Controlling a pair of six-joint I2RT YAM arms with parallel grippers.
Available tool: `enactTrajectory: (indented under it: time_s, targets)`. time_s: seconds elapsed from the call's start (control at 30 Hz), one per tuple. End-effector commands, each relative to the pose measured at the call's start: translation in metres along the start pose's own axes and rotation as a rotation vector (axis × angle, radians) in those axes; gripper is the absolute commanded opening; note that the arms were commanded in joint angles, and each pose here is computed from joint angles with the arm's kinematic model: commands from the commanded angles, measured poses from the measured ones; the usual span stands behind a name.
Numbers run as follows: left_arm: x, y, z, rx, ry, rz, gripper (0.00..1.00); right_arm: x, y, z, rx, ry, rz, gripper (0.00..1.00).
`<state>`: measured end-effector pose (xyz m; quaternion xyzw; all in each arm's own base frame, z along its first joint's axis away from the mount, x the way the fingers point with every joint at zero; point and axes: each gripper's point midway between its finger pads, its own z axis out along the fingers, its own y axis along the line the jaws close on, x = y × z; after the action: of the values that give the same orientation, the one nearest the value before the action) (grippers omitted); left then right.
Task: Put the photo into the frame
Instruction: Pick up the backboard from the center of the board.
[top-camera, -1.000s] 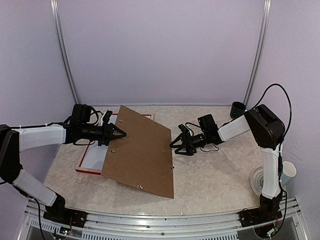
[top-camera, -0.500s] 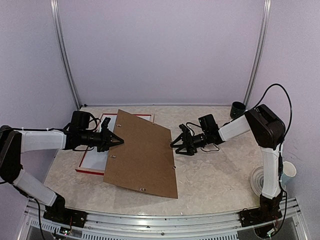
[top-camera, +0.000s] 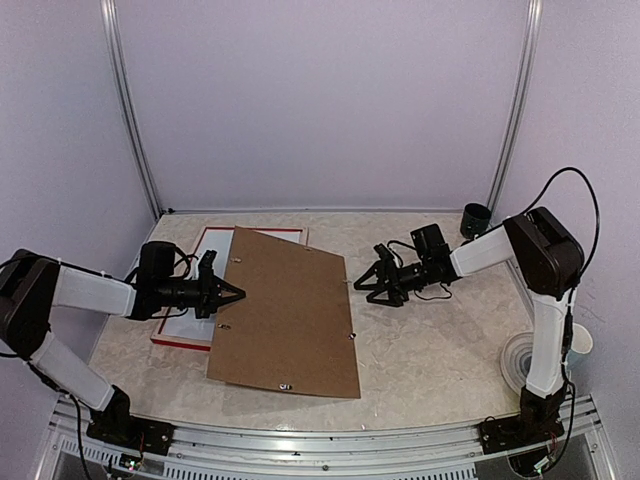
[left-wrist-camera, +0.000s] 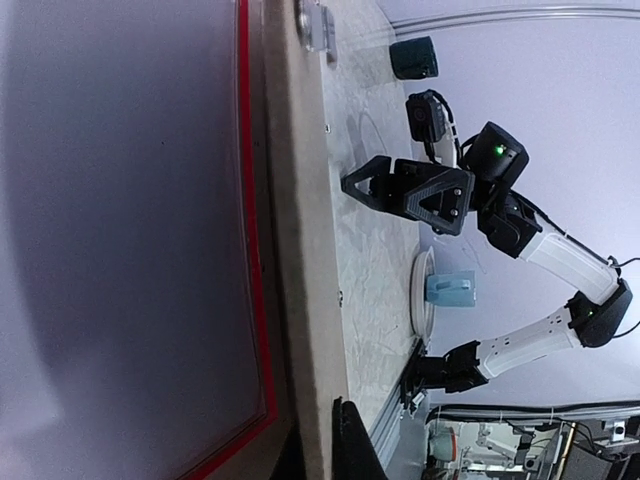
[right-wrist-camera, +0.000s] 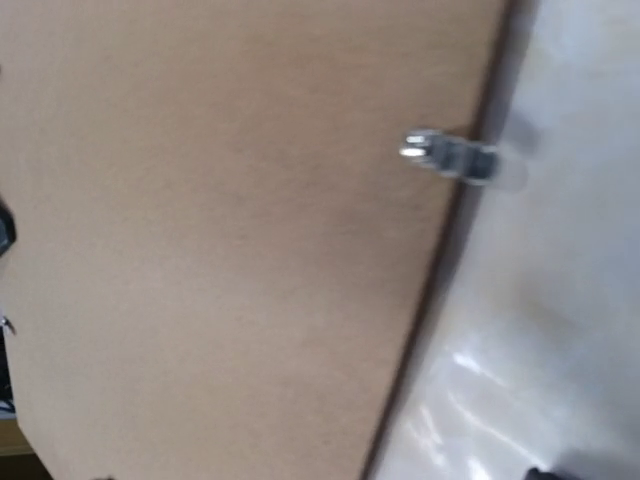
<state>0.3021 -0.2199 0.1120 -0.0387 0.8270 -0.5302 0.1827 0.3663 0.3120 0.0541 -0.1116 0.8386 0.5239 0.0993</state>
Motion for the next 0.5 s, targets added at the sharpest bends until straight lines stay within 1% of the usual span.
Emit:
enactTrajectory:
  time_s: [0.0,0.23,0.47]
  targets:
    - [-0.016,-0.02,-0.006,0.077,-0.084,0.096,0.0,0.01,-0.033,-0.012,0.122,-0.006,0.08,0.89]
    - [-0.016,-0.032,-0.012,0.155,-0.129,0.091,0.0,-0.001,-0.036,-0.025,0.199,-0.031,0.043,0.89]
    - [-0.019,-0.041,-0.013,0.205,-0.152,0.094,0.0,-0.002,-0.027,-0.032,0.203,-0.036,0.017,0.89]
